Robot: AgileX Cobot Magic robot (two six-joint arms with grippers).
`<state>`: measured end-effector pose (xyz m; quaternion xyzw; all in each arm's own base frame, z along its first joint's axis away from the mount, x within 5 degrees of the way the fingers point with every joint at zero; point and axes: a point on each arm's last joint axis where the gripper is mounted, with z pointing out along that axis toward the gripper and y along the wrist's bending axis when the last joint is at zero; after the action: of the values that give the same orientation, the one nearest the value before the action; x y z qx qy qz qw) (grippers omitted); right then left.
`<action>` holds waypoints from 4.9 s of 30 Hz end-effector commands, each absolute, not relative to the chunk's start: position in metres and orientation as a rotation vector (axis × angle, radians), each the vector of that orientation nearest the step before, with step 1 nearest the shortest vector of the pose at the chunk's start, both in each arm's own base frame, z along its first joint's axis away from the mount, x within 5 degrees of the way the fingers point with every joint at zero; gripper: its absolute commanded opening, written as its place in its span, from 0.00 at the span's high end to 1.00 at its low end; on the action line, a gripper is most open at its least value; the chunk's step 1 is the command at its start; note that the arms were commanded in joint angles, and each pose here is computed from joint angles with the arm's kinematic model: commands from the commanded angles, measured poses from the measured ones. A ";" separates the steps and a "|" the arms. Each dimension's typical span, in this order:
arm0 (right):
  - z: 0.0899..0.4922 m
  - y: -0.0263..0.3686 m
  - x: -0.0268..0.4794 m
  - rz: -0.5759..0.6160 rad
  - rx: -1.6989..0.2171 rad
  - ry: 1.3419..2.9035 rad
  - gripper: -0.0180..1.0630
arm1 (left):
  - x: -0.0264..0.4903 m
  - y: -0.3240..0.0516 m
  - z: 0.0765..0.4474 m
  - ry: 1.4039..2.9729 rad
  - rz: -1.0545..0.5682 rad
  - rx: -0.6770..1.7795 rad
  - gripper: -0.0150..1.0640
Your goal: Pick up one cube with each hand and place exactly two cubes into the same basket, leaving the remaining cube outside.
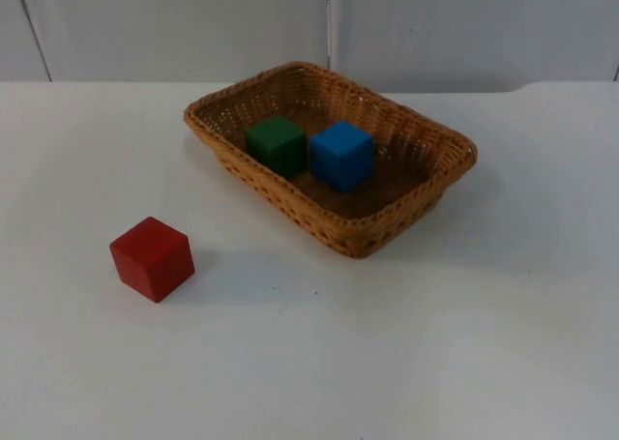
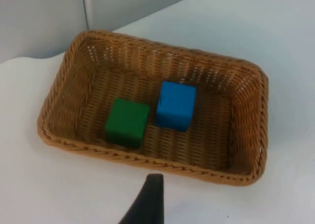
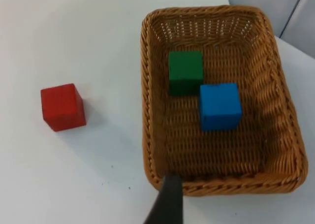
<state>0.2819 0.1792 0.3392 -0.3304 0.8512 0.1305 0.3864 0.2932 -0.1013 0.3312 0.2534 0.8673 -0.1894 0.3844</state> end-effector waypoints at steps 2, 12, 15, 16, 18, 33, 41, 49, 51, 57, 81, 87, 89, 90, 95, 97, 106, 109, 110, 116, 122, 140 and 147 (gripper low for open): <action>0.342 0.173 0.274 0.344 -0.820 2.151 0.32 | 0.277 -0.097 0.336 2.187 -0.472 0.645 0.16; 0.339 0.160 0.249 0.365 -0.797 2.141 0.32 | 0.242 -0.090 0.347 2.137 -0.466 0.640 0.16; 0.341 0.154 0.239 0.366 -0.791 2.125 0.32 | 0.231 -0.087 0.348 2.123 -0.467 0.637 0.16; 0.342 0.152 0.235 0.367 -0.790 2.120 0.32 | 0.227 -0.086 0.349 2.119 -0.469 0.631 0.16; 0.345 0.149 0.230 0.370 -0.790 2.116 0.32 | 0.222 -0.085 0.350 2.114 -0.471 0.624 0.16; 0.365 0.128 0.191 0.408 -0.760 2.038 0.32 | 0.174 -0.075 0.348 2.066 -0.476 0.605 0.16; 0.367 0.116 0.170 0.413 -0.750 1.998 0.32 | 0.142 -0.067 0.338 2.046 -0.480 0.588 0.16; 0.364 0.102 0.146 0.411 -0.748 1.958 0.32 | 0.107 -0.060 0.348 2.000 -0.470 0.590 0.16; 0.363 0.099 0.142 0.411 -0.744 1.947 0.32 | 0.102 -0.058 0.349 1.994 -0.469 0.587 0.16; 0.357 0.087 0.122 0.414 -0.726 1.902 0.32 | 0.080 -0.052 0.354 1.970 -0.442 0.571 0.16; 0.337 0.052 0.059 0.436 -0.719 1.808 0.32 | 0.023 -0.028 0.344 1.910 -0.319 0.482 0.16; 0.334 0.046 0.048 0.456 -0.700 1.799 0.32 | 0.017 -0.024 0.310 1.959 -0.309 0.434 0.16; 0.334 0.044 0.045 0.456 -0.706 1.801 0.32 | 0.015 -0.022 0.309 1.955 -0.299 0.416 0.16; 0.333 0.043 0.042 0.454 -0.712 1.802 0.32 | 0.011 -0.020 0.307 1.948 -0.289 0.406 0.16; 0.331 0.037 0.031 0.451 -0.732 1.808 0.32 | -0.005 -0.011 0.303 1.909 -0.219 0.364 0.16; 0.330 0.036 0.030 0.448 -0.734 1.806 0.32 | -0.006 -0.010 0.302 1.909 -0.215 0.355 0.16; 0.323 0.026 0.012 0.446 -0.735 1.842 0.32 | -0.007 -0.002 0.285 1.979 -0.159 0.283 0.16; 0.319 0.017 0.005 0.414 -0.695 1.877 0.32 | -0.007 -0.001 0.285 1.980 -0.141 0.282 0.16; 0.319 0.017 0.005 0.414 -0.695 1.877 0.32 | -0.007 -0.001 0.285 1.980 -0.141 0.282 0.16; 0.313 0.000 -0.007 0.358 -0.593 1.894 0.32 | -0.007 0.000 0.282 2.004 -0.120 0.283 0.16; 0.309 -0.013 -0.016 0.316 -0.506 1.873 0.32 | -0.006 0.000 0.278 2.029 -0.125 0.271 0.16; 0.280 -0.005 -0.006 0.317 -0.532 1.991 0.32 | -0.005 0.000 0.275 2.049 -0.130 0.263 0.16; 0.280 -0.005 -0.006 0.317 -0.532 1.991 0.32 | -0.005 0.000 0.275 2.049 -0.130 0.263 0.16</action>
<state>-0.0058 -0.0052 0.2804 -0.2217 0.8259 0.1292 0.5019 -0.0049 -0.0005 0.2761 0.1131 0.8497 -0.0544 0.5122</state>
